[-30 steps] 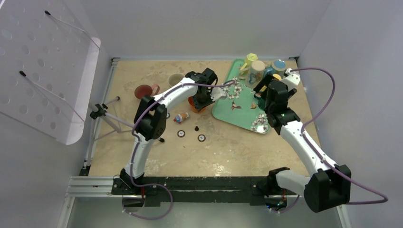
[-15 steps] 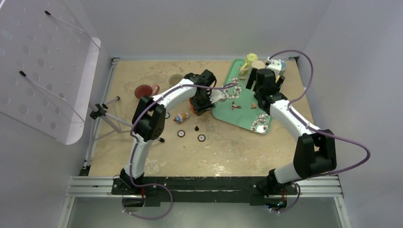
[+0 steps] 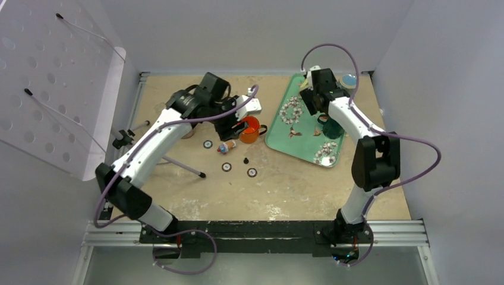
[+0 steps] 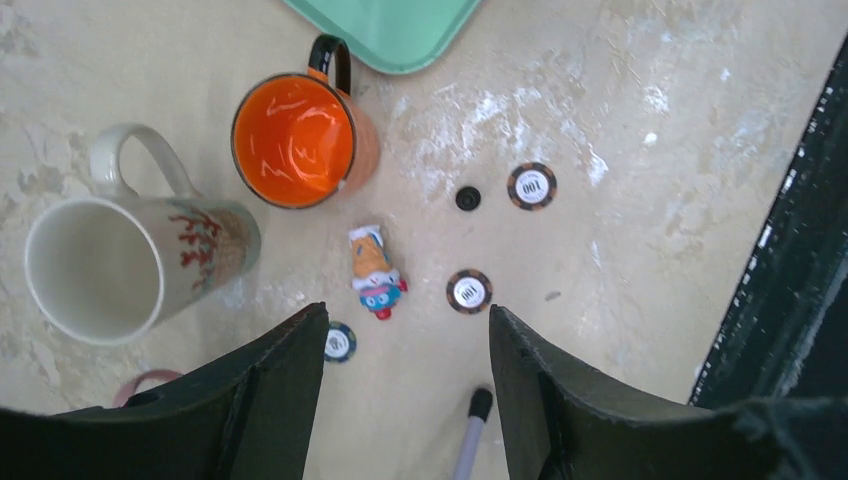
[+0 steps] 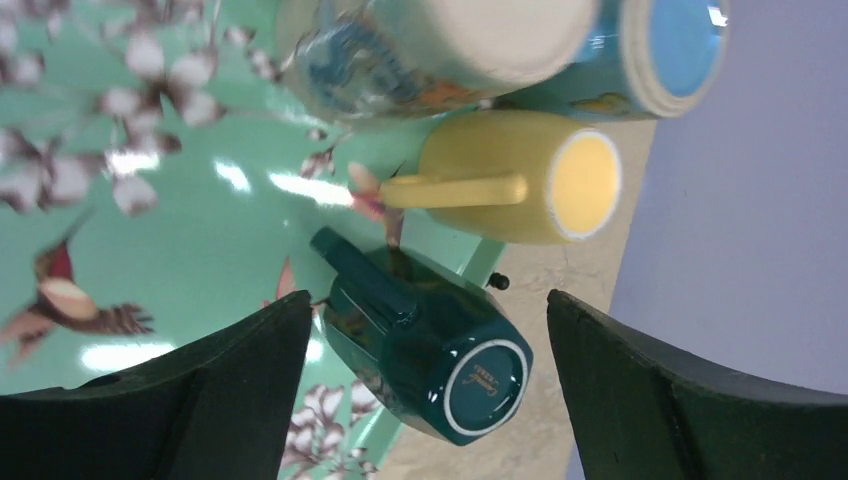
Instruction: Turn the mug right side up
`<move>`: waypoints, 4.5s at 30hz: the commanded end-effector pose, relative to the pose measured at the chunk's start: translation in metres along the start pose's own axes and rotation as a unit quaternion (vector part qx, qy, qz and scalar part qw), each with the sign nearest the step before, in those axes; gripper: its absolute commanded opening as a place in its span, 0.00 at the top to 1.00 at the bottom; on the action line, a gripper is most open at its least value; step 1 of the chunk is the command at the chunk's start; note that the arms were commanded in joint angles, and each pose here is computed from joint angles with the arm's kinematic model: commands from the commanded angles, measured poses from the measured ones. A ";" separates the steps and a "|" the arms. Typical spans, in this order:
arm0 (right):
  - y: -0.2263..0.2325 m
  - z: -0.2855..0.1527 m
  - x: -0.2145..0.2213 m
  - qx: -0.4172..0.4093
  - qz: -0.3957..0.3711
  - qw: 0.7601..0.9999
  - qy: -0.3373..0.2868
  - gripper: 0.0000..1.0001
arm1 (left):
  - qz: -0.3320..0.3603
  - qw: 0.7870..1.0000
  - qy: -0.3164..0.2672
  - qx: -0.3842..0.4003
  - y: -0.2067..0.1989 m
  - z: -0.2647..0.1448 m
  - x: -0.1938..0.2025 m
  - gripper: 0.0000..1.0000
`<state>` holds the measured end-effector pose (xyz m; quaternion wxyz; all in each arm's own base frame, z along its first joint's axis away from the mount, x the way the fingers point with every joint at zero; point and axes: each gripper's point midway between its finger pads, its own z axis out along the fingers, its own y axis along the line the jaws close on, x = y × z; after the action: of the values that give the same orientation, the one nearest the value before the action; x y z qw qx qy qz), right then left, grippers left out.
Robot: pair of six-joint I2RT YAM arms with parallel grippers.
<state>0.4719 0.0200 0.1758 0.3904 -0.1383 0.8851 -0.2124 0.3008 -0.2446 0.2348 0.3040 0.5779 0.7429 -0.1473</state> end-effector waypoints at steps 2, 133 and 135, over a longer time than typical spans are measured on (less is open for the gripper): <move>0.021 0.008 0.036 -0.086 -0.173 0.978 0.072 0.13 | -0.015 0.999 -0.027 0.042 -0.026 -0.012 0.025 0.36; -0.035 -0.157 -0.021 -0.050 0.329 0.903 -0.272 0.01 | -0.103 0.974 0.203 0.003 -0.001 0.039 0.186 0.74; -0.052 -0.139 -0.014 0.005 0.355 0.901 -0.249 0.01 | -0.101 0.976 0.194 -0.007 0.002 0.032 0.180 0.66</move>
<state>0.3627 0.0560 0.2865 0.6466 0.0565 0.7600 0.0341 0.2668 -0.1151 0.0810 0.0923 0.5081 0.8546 -0.0545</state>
